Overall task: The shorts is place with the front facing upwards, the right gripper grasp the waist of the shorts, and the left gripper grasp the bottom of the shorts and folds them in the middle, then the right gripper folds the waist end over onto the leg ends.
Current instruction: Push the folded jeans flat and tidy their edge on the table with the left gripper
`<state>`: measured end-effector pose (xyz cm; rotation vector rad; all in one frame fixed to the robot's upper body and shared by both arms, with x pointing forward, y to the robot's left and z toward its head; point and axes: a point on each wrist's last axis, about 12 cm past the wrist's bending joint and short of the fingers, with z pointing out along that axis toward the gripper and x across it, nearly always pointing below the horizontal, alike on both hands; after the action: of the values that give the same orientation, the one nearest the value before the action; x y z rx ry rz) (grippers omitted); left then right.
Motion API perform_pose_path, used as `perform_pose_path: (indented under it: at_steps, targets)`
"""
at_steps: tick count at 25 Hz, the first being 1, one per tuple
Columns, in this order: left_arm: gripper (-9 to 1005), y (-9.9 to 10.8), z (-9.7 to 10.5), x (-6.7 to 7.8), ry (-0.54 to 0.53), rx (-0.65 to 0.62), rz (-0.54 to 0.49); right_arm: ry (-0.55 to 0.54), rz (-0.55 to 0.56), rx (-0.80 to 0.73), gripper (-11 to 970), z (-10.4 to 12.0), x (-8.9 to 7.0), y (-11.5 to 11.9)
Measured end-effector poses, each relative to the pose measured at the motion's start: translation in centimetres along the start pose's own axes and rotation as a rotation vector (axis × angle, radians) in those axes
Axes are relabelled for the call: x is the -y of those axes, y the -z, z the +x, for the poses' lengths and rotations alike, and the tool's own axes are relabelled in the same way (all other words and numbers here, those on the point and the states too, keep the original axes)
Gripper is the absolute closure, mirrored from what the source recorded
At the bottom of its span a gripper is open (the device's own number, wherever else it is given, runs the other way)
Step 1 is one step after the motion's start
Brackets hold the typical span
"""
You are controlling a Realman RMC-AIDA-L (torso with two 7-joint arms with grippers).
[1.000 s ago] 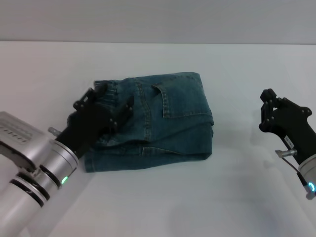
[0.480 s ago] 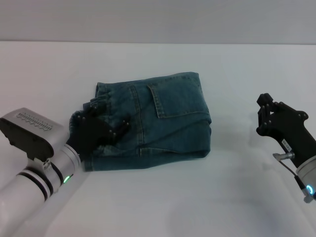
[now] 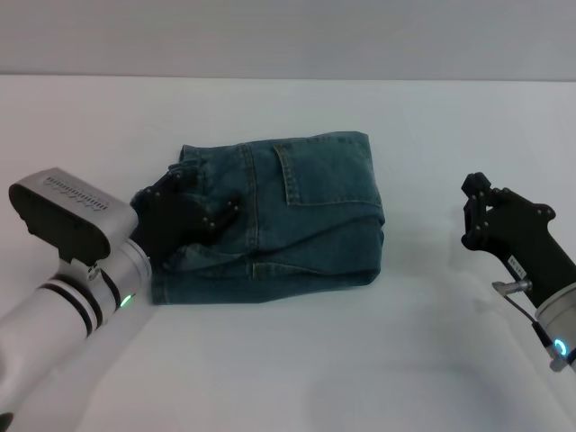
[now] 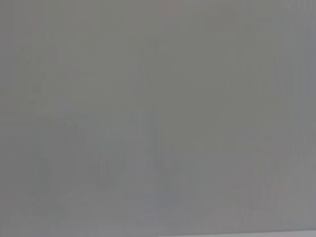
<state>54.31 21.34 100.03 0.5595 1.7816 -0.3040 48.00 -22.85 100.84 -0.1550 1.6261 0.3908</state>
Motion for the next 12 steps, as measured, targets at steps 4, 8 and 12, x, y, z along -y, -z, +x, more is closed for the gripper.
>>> perform_pose_path:
  at_steps: [4, 8, 12]
  targets:
    - [262, -0.4, -0.4, -0.1, -0.015, 0.004, 0.005, -0.001, -0.001, -0.003, 960, 0.1, 0.0, 0.0]
    - [262, -0.8, -0.9, -0.2, -0.024, 0.013, 0.007, 0.000, -0.001, 0.001, 960, 0.0, 0.0, 0.0]
    - [262, -0.6, -1.5, -0.5, -0.014, 0.075, -0.013, 0.001, -0.001, 0.014, 960, -0.1, 0.1, 0.2]
